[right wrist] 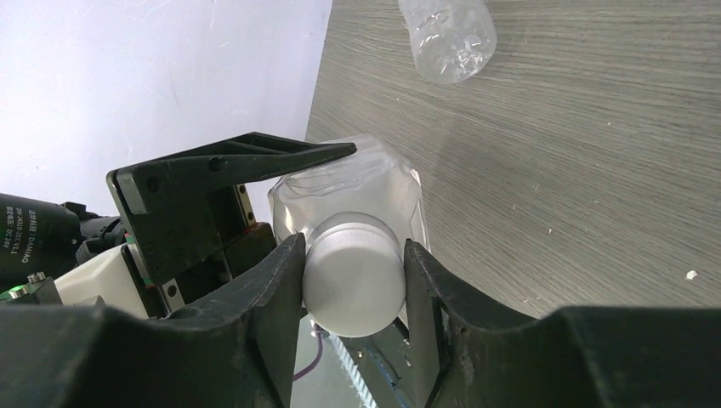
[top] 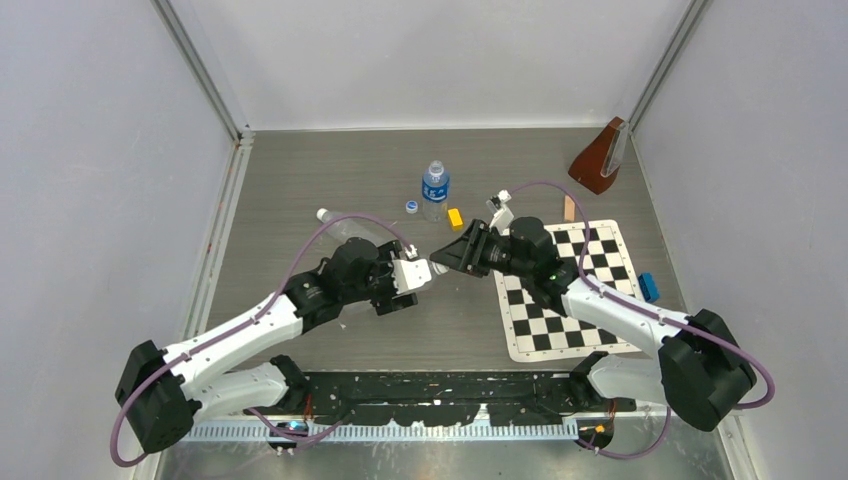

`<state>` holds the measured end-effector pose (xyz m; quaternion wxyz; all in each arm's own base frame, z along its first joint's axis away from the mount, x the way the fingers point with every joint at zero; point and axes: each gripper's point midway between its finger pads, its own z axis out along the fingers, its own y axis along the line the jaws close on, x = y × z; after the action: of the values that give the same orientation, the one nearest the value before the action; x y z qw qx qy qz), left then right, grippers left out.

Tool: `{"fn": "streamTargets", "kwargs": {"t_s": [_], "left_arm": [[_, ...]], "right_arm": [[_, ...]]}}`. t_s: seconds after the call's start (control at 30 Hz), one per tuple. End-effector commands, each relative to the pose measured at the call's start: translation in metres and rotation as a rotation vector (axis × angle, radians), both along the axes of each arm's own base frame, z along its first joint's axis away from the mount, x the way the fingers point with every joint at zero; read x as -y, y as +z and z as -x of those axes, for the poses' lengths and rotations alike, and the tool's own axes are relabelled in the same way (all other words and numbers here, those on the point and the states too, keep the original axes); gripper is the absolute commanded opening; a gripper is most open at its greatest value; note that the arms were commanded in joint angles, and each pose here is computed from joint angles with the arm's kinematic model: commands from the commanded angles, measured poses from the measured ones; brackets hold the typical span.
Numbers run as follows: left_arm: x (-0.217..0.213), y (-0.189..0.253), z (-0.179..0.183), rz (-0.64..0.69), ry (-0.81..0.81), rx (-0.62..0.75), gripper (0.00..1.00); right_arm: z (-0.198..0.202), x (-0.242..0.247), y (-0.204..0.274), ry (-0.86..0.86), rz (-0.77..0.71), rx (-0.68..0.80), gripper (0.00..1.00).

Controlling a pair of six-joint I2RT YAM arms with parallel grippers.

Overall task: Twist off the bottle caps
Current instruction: Unscrew the bottle cap from the plastic bottle.

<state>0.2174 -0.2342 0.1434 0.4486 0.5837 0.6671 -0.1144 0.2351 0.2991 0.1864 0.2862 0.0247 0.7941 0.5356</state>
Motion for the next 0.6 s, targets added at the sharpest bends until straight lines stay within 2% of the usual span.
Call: {"fn": "streamTargets", "kwargs": {"t_s": [0.0,0.17,0.43,0.57], "left_arm": [[0.015,0.022,-0.002,0.08,-0.041,0.047,0.0],[0.032,0.026,0.028,0.134,-0.222,-0.017,0.0],[0.043,0.04,0.065,0.214,-0.396,-0.11,0.0],[0.048,0.048,0.083,0.236,-0.479,-0.178,0.0]], "right_arm": [[0.008,-0.007,0.028,0.094,-0.042,0.16,0.23],[0.022,-0.006,0.026,0.2,-0.008,0.331,0.22],[0.047,0.005,0.047,0.316,-0.021,0.799,0.2],[0.059,0.005,0.051,0.389,-0.02,0.919,0.2]]}}
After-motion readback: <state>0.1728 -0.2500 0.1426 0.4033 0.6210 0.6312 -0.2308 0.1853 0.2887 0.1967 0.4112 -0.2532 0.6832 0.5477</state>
